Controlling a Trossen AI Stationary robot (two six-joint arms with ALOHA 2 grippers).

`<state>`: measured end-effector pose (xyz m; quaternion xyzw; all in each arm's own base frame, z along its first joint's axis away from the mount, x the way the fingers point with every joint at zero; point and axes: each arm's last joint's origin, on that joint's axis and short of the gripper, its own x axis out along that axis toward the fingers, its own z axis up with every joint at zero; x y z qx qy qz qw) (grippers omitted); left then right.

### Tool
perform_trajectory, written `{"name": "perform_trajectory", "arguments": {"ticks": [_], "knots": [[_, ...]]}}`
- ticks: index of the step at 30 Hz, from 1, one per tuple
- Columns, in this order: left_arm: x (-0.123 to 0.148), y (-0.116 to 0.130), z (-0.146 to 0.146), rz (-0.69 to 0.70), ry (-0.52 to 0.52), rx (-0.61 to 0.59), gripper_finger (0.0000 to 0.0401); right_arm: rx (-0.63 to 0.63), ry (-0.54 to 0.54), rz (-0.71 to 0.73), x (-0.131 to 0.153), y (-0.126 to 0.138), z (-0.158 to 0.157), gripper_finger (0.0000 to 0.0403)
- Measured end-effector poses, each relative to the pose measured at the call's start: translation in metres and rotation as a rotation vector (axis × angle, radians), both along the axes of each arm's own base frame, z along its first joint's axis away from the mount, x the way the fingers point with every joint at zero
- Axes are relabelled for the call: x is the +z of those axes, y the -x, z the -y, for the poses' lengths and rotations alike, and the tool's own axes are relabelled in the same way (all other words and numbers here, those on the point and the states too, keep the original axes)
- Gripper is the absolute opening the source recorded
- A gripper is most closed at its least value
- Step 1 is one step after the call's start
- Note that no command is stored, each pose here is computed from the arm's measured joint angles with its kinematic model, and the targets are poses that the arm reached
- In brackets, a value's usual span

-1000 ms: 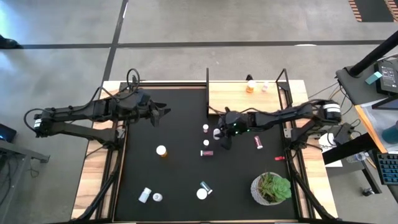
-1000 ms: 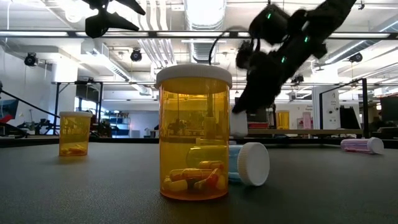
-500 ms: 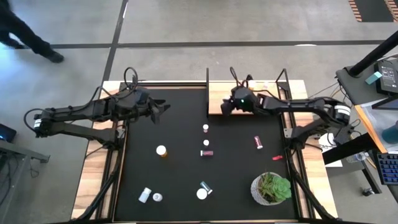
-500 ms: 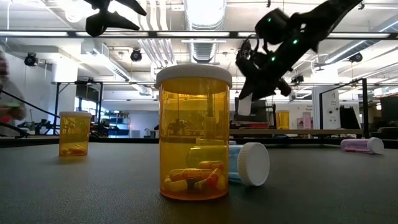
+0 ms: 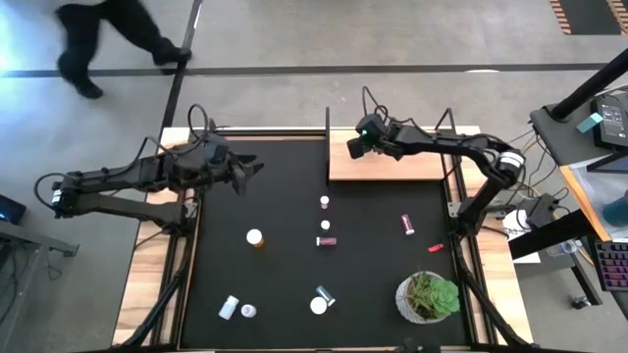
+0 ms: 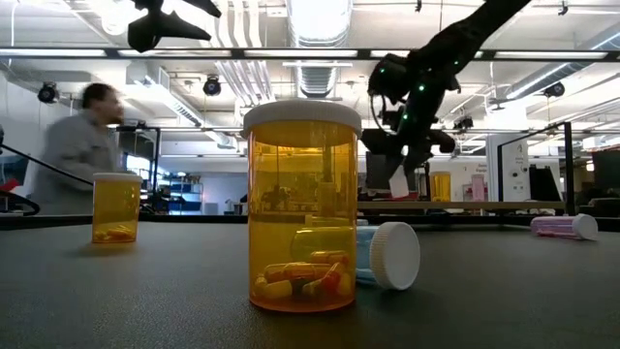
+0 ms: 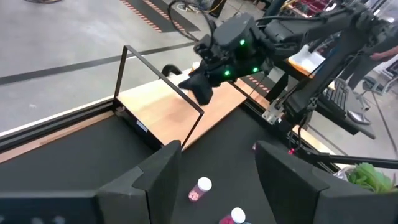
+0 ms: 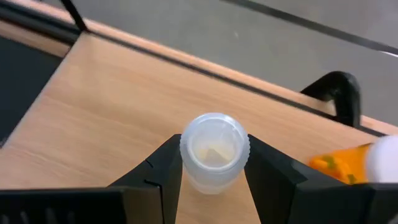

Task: Pick and place medicine bottles onto shelf by color
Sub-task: Put the top white pill bottle on the shelf

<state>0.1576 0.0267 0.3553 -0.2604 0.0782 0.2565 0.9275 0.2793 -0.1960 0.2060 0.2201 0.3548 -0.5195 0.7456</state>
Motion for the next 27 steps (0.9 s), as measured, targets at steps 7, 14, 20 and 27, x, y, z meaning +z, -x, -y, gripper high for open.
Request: {"name": "perform_trajectory", "arguments": {"ticks": [7,14,20,27], "knots": [[0.004,0.007,0.001,0.028,-0.003,0.0,0.019,-0.098,-0.015,0.047,-0.006,-0.003,0.004,0.0144],[0.006,0.011,0.001,0.035,-0.024,0.002,0.019,-0.173,0.008,0.075,-0.013,0.01,-0.003,0.0144],[0.006,0.012,0.0,0.022,-0.055,0.037,0.019,-0.181,0.03,0.145,-0.015,0.009,-0.001,0.0144],[0.006,0.012,0.0,0.022,-0.055,0.037,0.019,-0.248,0.043,0.159,-0.016,0.015,0.005,0.0144]]}}
